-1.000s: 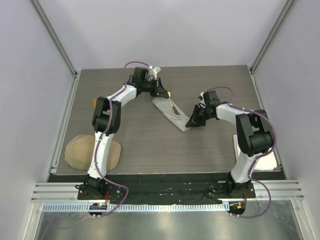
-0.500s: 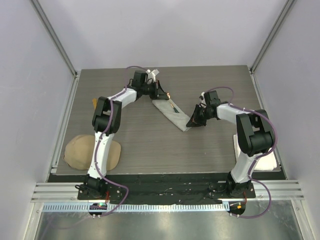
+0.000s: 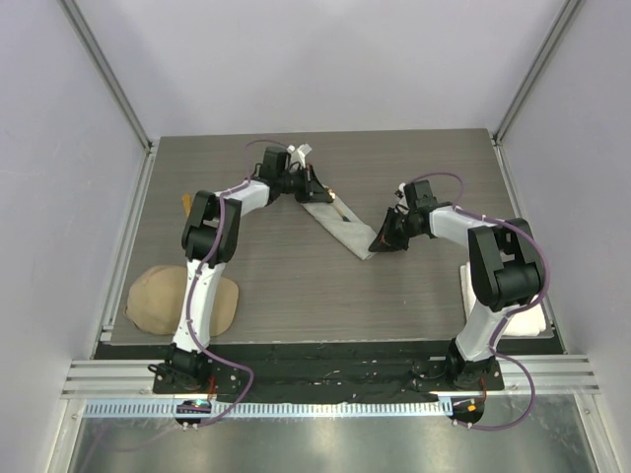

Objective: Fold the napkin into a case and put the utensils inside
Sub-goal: Insert the spoon into the folded napkin.

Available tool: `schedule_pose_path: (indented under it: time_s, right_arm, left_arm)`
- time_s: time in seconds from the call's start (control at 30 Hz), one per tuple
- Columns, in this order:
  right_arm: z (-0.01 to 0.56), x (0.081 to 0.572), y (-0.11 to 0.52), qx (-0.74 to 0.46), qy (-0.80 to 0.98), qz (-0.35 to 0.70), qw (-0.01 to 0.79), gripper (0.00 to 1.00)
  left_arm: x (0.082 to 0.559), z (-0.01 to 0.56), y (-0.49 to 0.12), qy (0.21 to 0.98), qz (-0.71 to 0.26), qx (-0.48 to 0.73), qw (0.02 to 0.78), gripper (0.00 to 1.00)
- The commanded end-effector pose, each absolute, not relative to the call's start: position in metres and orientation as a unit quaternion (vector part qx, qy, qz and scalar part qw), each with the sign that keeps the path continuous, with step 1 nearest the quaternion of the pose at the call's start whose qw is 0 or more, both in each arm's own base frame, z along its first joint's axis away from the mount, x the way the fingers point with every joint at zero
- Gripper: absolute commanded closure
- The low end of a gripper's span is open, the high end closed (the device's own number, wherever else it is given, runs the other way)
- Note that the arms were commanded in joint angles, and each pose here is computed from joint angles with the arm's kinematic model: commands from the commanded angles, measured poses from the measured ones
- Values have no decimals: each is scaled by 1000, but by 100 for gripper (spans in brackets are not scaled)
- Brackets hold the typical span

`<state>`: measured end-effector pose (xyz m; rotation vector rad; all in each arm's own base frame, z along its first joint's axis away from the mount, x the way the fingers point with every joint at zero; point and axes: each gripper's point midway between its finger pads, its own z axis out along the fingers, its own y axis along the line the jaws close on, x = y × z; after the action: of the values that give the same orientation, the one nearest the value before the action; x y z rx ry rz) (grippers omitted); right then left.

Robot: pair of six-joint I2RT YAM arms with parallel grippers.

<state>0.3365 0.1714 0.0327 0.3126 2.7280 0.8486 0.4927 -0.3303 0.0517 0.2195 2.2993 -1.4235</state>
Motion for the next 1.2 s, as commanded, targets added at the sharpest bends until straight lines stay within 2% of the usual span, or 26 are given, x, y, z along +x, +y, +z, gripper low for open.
schedule_pose_path:
  time_s: [0.0, 0.6, 0.67, 0.9, 1.17]
  right_arm:
    - [46, 343, 169, 103, 937, 293, 158, 99]
    - [43, 343, 171, 103, 937, 297, 154, 99]
    - [43, 343, 171, 103, 937, 296, 154, 99]
    - [40, 340, 168, 104, 938, 293, 152, 99]
    - [41, 341, 168, 104, 938, 296, 151, 99]
  left_arm:
    - [492, 85, -338, 810, -522, 100, 247, 100]
    - [479, 92, -354, 807, -521, 105, 257, 98]
    - [479, 90, -353, 809, -518, 104, 256, 94]
    - [484, 93, -346, 820, -492, 114, 269, 68]
    - [493, 108, -343, 827, -472, 110, 286, 41]
